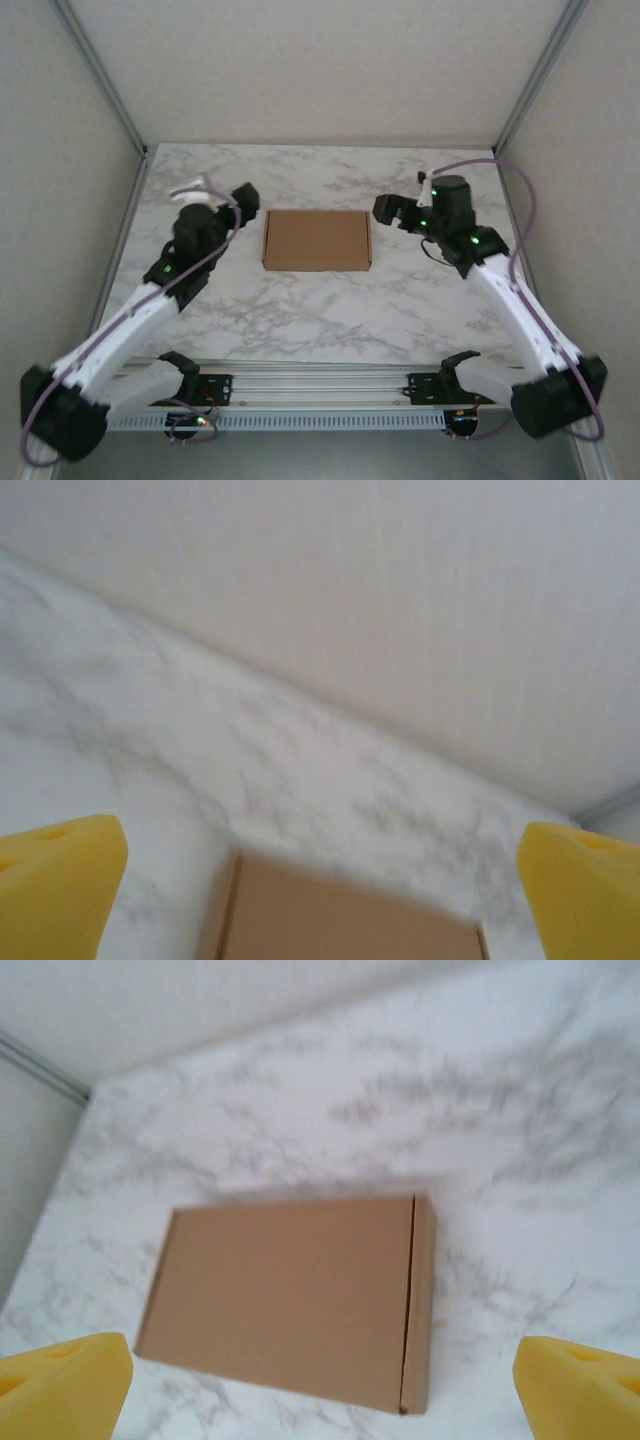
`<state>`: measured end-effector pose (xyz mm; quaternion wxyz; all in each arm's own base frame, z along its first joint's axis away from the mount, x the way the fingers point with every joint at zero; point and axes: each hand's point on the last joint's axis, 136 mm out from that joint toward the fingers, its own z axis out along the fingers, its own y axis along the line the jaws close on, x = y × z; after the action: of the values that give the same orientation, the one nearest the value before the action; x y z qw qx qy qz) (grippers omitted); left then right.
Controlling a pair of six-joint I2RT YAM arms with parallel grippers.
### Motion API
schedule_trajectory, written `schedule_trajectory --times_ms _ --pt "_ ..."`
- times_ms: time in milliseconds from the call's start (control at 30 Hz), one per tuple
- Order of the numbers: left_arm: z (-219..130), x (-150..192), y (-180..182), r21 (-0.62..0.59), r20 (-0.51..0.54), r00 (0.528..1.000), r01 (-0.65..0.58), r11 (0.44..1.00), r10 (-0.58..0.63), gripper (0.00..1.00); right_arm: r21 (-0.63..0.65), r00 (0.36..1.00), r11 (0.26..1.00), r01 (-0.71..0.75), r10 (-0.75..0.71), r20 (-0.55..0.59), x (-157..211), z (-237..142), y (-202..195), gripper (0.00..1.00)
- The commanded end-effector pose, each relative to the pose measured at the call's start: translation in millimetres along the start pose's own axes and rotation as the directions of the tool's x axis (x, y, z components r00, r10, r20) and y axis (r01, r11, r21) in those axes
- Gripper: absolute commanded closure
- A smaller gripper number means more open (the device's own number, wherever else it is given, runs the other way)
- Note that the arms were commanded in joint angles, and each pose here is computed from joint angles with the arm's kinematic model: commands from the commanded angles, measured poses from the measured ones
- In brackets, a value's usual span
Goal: Fold the paper box
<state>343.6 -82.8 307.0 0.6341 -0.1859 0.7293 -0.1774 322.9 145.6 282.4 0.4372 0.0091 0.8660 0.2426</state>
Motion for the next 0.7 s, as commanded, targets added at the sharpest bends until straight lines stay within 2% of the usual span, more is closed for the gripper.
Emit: schedule_trajectory --times_ms 0,33,133,167,233,333,400,500,600,667 --pt "-20 -16 64 -0.247 0.195 0.963 -0.137 0.959 0.188 0.00 0.131 0.985 0.989 0.065 -0.085 0.152 -18 -22 -21 0.01" --pt "-23 -16 74 -0.272 0.227 0.940 -0.190 0.943 0.255 0.00 0.163 0.975 0.985 0.060 -0.093 0.202 -22 -27 -28 0.01" --pt "-10 12 102 -0.263 0.165 0.898 -0.359 0.895 0.409 0.00 0.151 0.906 0.957 0.247 -0.283 0.315 -24 -16 -25 0.01" --pt "-5 20 113 -0.255 0.148 0.902 -0.361 0.897 0.405 0.00 0.144 0.887 0.935 0.324 -0.353 0.296 -12 -5 -26 0.01" --pt "1 31 150 -0.292 0.137 0.942 -0.256 0.921 0.305 0.00 0.134 0.857 0.889 0.438 -0.458 0.237 10 12 -30 0.01" --pt "16 58 184 -0.329 0.035 0.947 -0.290 0.899 0.318 0.00 0.225 0.857 0.881 0.417 -0.463 0.224 24 28 -57 0.01" --pt "24 72 201 -0.364 -0.014 0.945 -0.309 0.879 0.327 0.00 0.264 0.834 0.853 0.450 -0.507 0.218 34 37 -70 0.01" --pt "28 68 205 -0.365 0.044 0.942 -0.295 0.883 0.333 0.00 0.344 0.839 0.827 0.444 -0.519 0.164 52 54 -104 0.01" --pt "25 59 201 -0.341 0.159 0.930 -0.264 0.902 0.332 0.00 0.392 0.875 0.841 0.372 -0.459 0.155 70 67 -141 0.01" --pt "25 72 206 -0.331 0.154 0.930 -0.269 0.904 0.333 0.01 0.408 0.881 0.846 0.343 -0.440 0.172 73 71 -158 0.01"
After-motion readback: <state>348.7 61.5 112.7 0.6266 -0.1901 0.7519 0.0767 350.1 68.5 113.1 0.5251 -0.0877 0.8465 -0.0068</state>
